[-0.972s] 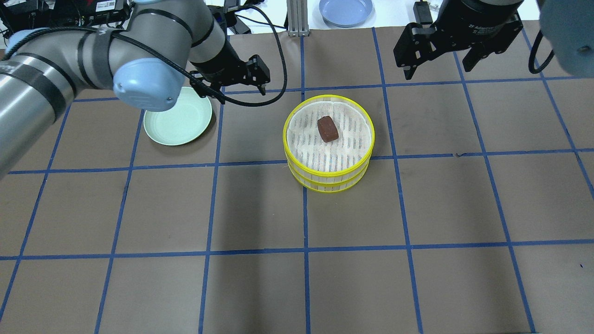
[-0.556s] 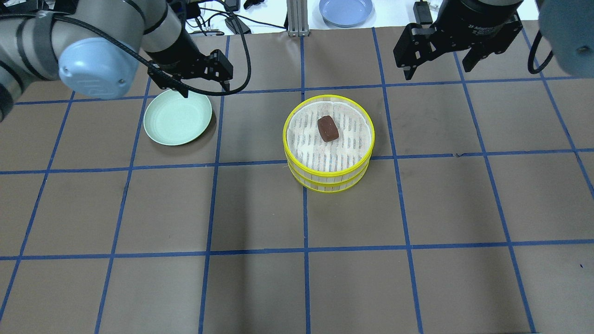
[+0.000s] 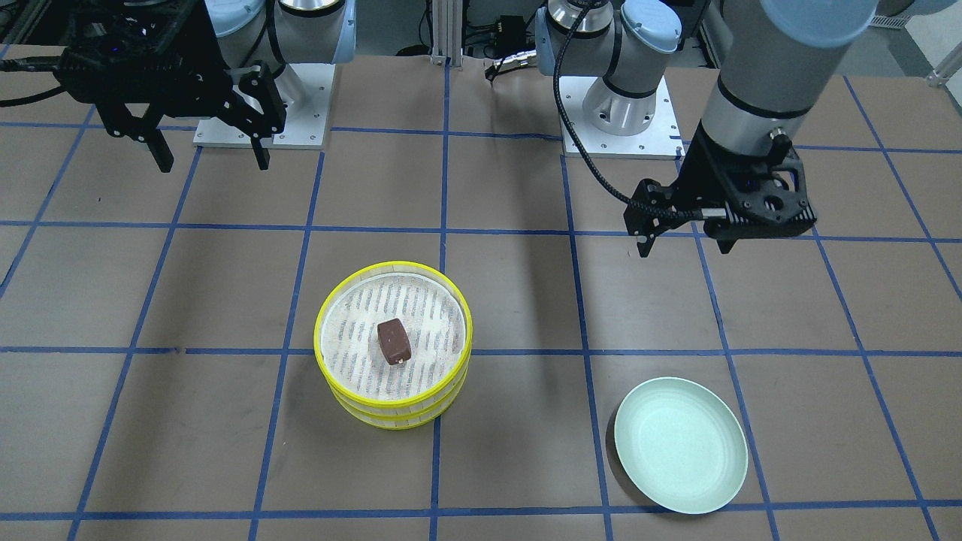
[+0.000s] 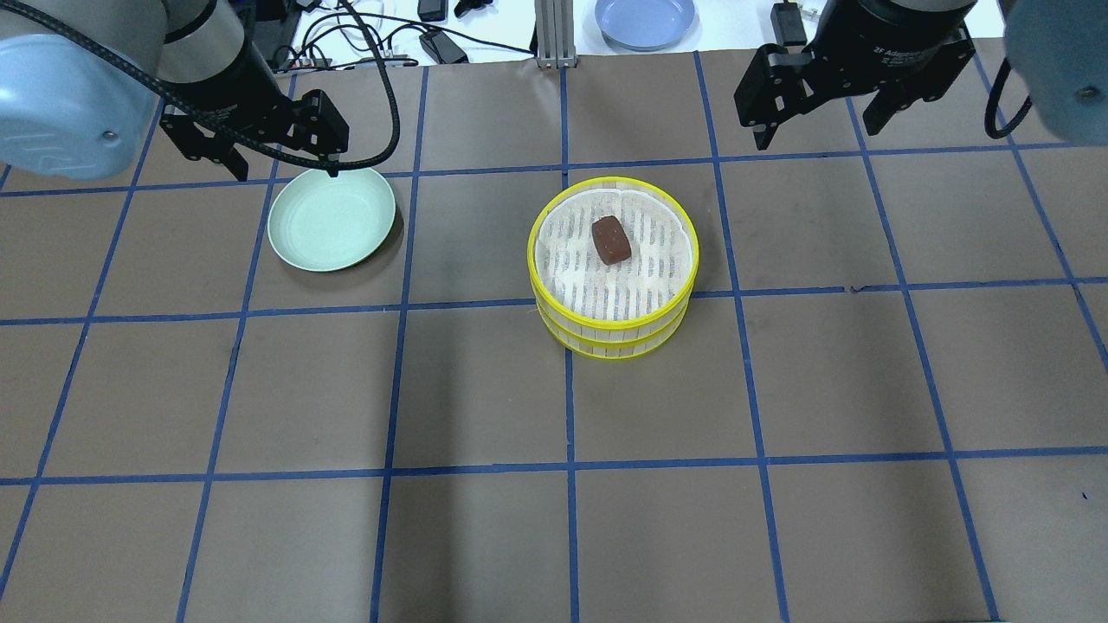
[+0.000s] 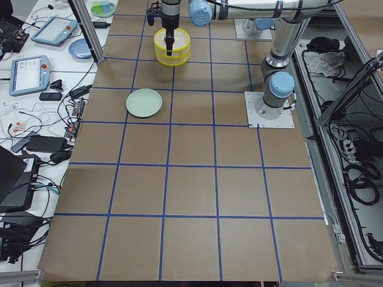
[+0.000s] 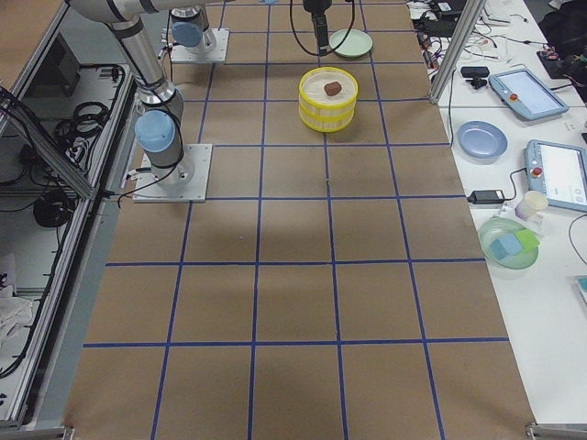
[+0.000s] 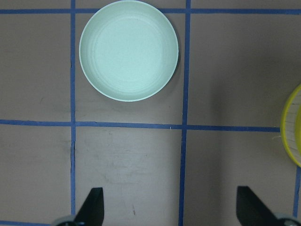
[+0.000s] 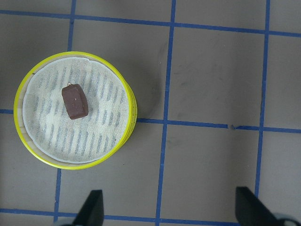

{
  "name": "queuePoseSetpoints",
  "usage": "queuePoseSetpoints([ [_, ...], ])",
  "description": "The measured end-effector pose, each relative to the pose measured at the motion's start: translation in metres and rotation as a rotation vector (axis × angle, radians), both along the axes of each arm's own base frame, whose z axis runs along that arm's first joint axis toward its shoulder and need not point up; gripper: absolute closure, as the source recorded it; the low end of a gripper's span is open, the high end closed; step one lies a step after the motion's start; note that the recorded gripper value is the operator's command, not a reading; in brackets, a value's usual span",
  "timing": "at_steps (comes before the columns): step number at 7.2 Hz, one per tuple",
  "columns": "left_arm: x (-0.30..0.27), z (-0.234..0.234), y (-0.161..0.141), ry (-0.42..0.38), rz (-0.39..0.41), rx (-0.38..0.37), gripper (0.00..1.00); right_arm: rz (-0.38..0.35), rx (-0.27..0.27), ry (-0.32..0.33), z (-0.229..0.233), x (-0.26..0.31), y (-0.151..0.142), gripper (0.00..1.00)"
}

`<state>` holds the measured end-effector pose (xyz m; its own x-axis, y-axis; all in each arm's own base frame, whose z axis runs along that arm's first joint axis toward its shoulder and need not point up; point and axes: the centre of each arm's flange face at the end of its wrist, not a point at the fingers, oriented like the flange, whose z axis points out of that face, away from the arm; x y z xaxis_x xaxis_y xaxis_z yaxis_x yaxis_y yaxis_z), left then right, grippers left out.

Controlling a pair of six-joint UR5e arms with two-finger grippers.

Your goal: Stack buns with steamer

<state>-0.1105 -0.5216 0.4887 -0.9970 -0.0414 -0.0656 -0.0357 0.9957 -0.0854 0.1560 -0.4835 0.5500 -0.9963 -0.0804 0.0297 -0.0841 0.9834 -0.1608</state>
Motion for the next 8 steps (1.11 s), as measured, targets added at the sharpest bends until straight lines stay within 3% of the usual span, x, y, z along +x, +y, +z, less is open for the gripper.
queuePoseSetpoints([
  [2,0.0022,0.0078,0.0155,-0.003,0.005,0.016,0.0,0.001,0.0,-0.001,-0.0004,0.0004,-0.0003,0.0],
  [8,0.006,-0.0002,0.0178,0.018,0.021,0.029,0.0,0.0,-0.003,0.0,0.0002,-0.0002,-0.0003,0.0],
])
